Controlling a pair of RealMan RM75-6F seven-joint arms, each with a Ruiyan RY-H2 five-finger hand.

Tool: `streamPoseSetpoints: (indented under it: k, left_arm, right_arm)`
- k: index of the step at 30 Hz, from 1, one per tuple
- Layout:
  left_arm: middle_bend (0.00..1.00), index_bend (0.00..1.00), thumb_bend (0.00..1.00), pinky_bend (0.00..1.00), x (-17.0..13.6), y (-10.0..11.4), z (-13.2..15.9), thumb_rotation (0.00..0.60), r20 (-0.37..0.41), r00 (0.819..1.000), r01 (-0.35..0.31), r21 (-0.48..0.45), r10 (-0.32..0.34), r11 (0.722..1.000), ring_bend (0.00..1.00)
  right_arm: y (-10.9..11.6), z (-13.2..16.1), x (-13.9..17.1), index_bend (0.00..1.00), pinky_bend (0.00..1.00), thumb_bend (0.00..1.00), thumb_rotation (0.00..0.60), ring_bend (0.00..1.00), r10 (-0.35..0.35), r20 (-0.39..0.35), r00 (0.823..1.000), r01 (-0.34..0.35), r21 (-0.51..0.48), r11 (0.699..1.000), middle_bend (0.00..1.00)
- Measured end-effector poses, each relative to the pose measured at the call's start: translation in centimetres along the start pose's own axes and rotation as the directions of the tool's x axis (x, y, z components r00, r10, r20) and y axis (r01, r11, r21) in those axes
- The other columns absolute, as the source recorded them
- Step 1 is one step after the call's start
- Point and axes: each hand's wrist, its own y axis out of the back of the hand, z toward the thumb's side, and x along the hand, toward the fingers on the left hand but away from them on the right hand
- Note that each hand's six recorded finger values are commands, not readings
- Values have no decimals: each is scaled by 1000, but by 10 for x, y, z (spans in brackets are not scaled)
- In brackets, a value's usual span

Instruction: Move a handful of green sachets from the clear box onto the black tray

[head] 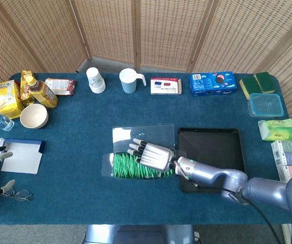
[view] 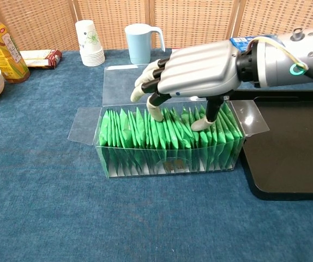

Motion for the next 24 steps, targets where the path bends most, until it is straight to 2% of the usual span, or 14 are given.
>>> streamPoseSetpoints:
  k: [7,16,21,24]
  left_arm:
    - [151,236,162,346,0,0,-3,600,-4,1000,-1,-3,1,1000,189]
    - [150,233,163,346,-2,0,-6,600,-10,1000,-4,-7,4,1000,189]
    - [149,232,162,346,-1,0,-6,600,-7,1000,-8,-8,8,1000,189]
    - [149,230,162,346,-1,1,-6,600,-5,1000,-10,-8,10,1000,188]
  right_arm:
    - [2,5,-9,376,52,0,600,35,-13,-15,1000,13,15,1000,134]
    - [5,2,-15,378,52,4,600,54,-37,9,999,37,13,999,141]
    - [4,3,-16,405,52,102,600,76,-40,13,999,40,12,999,160]
    - [5,4,-17,418,52,222,600,87,-50,17,999,50,3,999,168]
